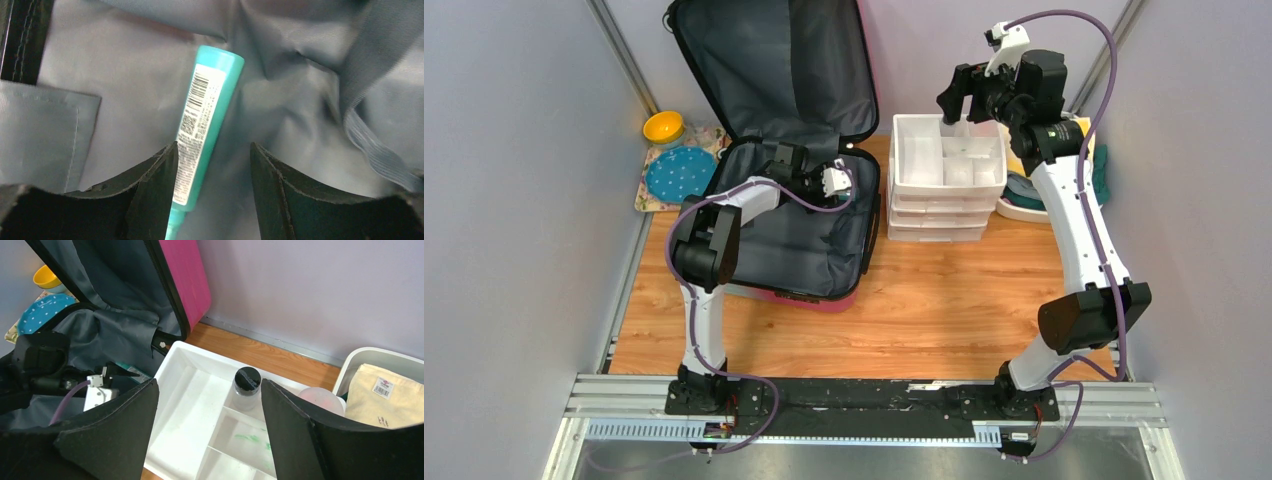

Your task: Open, take out, and arrange the luggage

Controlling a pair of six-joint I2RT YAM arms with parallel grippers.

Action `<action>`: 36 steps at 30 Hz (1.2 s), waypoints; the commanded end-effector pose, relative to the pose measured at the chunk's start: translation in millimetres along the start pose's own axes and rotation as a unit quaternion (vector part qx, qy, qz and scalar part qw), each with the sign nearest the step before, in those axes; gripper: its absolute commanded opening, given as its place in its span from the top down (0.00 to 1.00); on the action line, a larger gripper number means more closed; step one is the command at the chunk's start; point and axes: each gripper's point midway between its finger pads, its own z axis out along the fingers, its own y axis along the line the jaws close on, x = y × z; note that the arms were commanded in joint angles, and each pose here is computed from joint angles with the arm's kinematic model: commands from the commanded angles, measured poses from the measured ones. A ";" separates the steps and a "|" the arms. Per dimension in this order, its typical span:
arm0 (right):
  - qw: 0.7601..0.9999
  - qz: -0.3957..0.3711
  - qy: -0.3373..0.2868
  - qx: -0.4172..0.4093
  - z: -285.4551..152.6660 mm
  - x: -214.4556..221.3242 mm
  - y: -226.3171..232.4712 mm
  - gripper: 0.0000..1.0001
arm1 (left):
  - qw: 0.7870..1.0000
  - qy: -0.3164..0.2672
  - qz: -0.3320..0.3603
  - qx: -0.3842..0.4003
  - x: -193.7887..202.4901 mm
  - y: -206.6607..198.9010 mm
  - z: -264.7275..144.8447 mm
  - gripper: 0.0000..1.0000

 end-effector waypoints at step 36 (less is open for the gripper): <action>0.993 -0.049 -0.019 -0.102 -35.8 -2.0 42.0 0.20 | 0.959 -0.116 -0.242 -0.095 -147.8 57.3 -89.8 1.00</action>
